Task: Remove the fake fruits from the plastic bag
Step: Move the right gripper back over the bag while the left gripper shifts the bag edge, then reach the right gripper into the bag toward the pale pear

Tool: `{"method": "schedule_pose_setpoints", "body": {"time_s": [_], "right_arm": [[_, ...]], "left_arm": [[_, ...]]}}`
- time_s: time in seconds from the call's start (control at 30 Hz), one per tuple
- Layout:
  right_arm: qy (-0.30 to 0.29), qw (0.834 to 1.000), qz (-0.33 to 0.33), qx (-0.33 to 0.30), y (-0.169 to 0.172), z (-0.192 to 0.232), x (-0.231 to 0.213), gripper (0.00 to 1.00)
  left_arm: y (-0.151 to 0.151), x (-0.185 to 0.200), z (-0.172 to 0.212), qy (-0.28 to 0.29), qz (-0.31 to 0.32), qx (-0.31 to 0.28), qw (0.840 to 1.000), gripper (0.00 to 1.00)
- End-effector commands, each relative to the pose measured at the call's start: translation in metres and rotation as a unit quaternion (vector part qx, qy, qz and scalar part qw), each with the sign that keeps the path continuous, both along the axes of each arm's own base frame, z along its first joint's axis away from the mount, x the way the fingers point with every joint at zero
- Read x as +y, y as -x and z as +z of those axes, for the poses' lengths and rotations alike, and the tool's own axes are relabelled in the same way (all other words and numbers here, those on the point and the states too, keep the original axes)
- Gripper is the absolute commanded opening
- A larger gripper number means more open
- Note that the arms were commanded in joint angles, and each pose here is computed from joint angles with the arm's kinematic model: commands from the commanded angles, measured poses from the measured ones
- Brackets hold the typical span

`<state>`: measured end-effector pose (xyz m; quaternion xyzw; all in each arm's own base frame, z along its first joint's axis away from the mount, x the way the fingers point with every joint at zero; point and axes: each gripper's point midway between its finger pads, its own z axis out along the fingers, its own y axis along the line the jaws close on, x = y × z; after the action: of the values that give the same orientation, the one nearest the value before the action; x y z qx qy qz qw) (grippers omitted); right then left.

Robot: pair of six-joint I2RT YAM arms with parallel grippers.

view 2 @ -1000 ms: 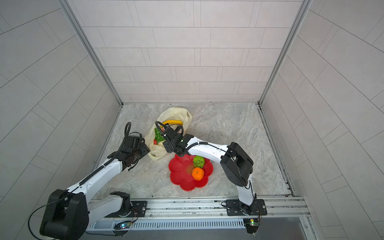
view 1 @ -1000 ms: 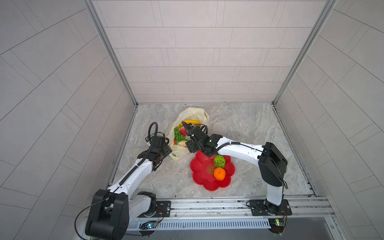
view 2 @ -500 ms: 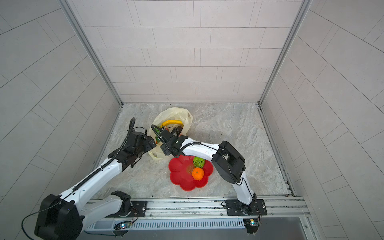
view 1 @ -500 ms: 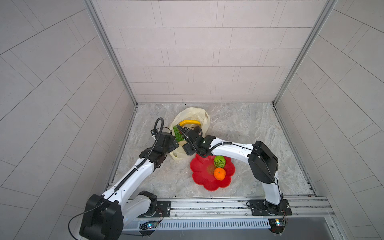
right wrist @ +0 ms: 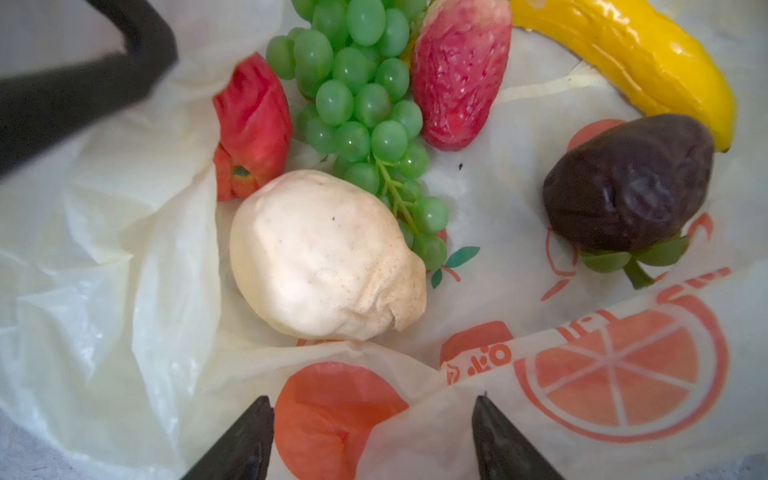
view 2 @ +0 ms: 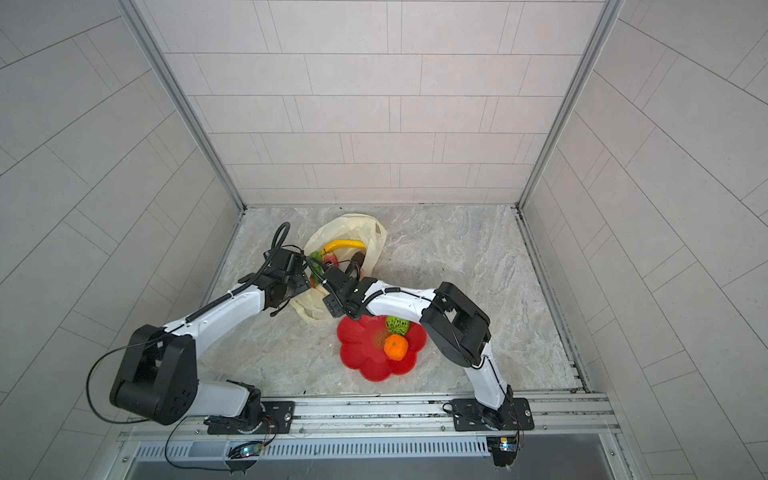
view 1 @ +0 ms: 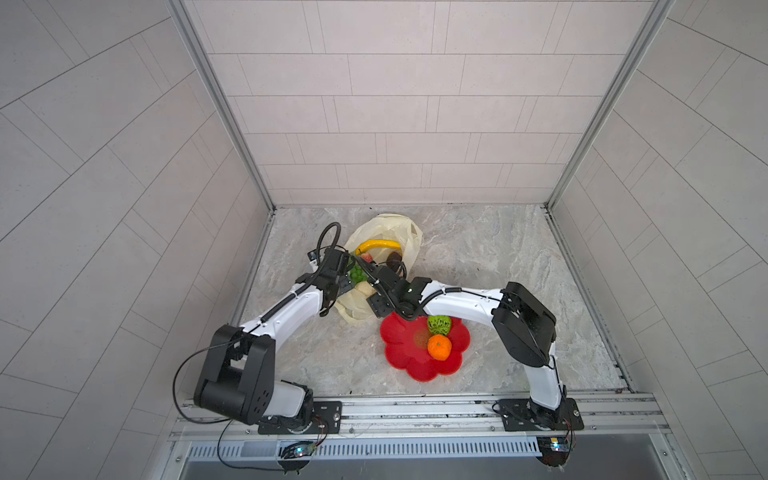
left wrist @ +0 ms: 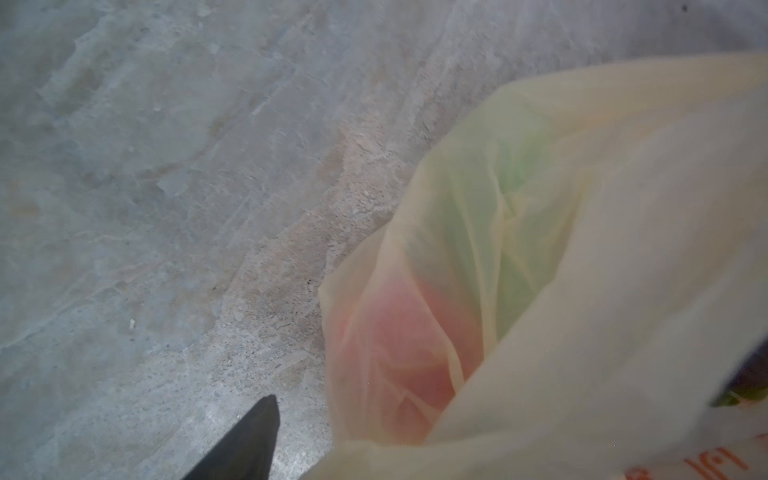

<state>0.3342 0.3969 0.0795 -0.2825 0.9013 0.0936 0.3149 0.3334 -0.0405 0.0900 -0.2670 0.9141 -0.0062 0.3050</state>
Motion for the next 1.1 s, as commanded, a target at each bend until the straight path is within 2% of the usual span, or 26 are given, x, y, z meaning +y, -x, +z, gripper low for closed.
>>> {"method": "schedule_pose_setpoints", "body": {"time_s": [0.0, 0.17, 0.27, 0.5, 0.77, 1.07], "right_arm": [[-0.003, 1.0, -0.004, -0.013, -0.009, 0.005, -0.003, 0.74], [0.015, 1.0, 0.002, -0.012, -0.012, -0.002, -0.005, 0.74], [0.019, 1.0, 0.003, -0.011, -0.012, -0.004, -0.005, 0.74], [0.025, 1.0, 0.009, -0.015, -0.013, 0.001, -0.006, 0.74], [-0.003, 1.0, 0.013, -0.026, -0.011, 0.04, -0.002, 0.76], [-0.014, 1.0, 0.002, 0.012, -0.022, 0.04, 0.02, 0.75]], "left_arm": [[0.016, 0.013, 0.005, -0.006, 0.016, -0.016, 1.0, 0.6], [0.033, 0.025, -0.004, 0.017, 0.036, -0.034, 0.999, 0.33], [0.04, 0.035, -0.017, 0.043, 0.053, -0.022, 0.997, 0.23], [0.041, 0.03, -0.035, 0.075, 0.046, -0.005, 0.996, 0.14], [0.042, 0.029, -0.047, 0.078, 0.051, 0.017, 0.996, 0.13], [0.042, 0.032, -0.052, 0.071, 0.056, 0.025, 0.996, 0.1]]}}
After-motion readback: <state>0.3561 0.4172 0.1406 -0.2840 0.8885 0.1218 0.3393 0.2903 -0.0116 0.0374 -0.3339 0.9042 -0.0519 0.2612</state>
